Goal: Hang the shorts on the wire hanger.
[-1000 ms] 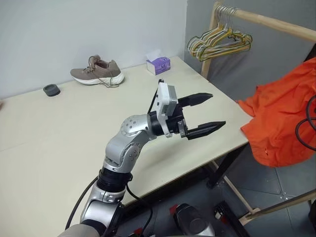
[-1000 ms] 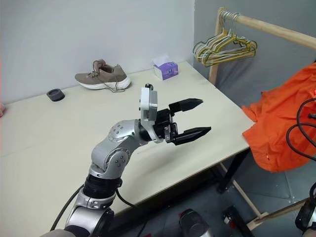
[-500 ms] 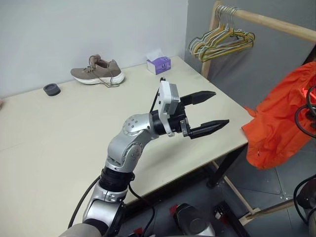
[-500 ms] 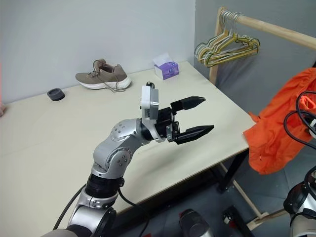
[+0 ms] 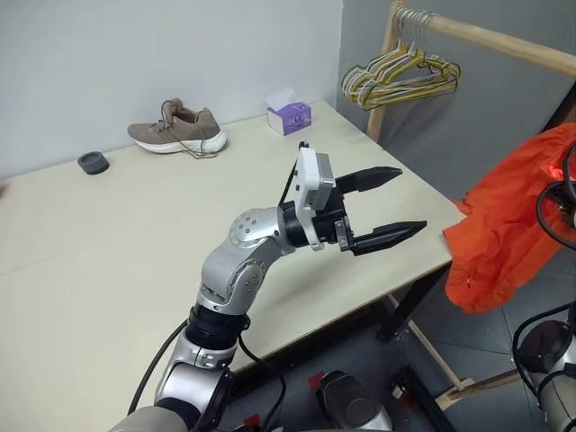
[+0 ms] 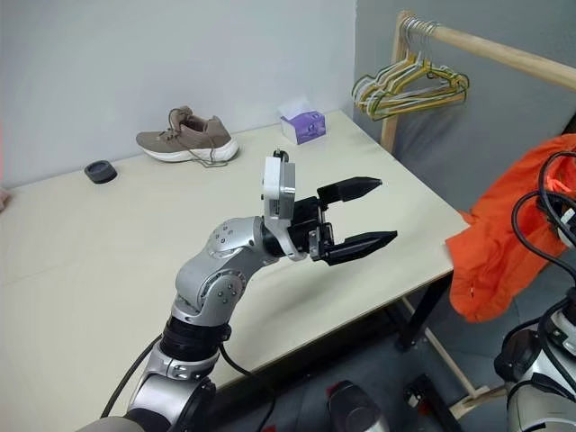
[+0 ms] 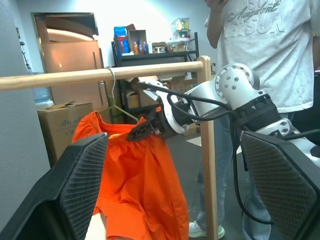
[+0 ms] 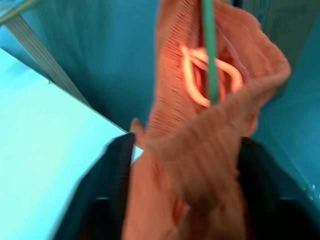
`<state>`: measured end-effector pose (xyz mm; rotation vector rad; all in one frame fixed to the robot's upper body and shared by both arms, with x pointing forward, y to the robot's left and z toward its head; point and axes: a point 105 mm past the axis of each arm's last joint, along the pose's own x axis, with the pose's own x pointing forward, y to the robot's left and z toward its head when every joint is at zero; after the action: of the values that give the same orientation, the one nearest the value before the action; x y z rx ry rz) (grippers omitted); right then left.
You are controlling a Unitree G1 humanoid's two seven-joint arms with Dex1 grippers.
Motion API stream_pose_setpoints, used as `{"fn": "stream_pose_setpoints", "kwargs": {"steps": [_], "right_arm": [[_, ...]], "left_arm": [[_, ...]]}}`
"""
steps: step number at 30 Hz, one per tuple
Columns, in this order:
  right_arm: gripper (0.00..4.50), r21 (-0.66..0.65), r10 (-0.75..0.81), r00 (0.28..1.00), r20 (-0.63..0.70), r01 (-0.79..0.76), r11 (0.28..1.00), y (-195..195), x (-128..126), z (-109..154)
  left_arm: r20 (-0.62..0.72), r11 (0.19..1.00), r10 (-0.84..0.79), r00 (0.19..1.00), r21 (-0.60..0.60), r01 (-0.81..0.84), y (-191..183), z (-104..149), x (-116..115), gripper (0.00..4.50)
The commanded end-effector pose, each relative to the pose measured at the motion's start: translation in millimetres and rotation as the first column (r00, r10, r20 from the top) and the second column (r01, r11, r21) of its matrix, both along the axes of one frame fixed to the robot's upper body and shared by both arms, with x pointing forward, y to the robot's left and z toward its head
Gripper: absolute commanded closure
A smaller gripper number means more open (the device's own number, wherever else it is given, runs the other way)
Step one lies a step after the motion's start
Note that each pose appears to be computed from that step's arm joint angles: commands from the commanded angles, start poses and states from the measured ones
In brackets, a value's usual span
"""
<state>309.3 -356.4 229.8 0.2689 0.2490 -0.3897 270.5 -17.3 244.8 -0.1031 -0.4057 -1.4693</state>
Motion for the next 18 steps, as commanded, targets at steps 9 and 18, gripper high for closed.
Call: {"fn": "stream_pose_setpoints", "kwargs": {"steps": [9,18], "right_arm": [[0.01,-0.432,-0.041,0.945,0.326,0.188,0.882,0,-16,88],[0.01,-0.602,0.267,0.885,0.380,0.018,0.798,53,1,96]], "left_arm": [[0.052,1.000,-0.017,0.999,-0.013,0.018,-3,9,-6,0.00],[0.044,0.999,0.053,0.998,-0.009,-0.053,3,6,4,0.00]]}}
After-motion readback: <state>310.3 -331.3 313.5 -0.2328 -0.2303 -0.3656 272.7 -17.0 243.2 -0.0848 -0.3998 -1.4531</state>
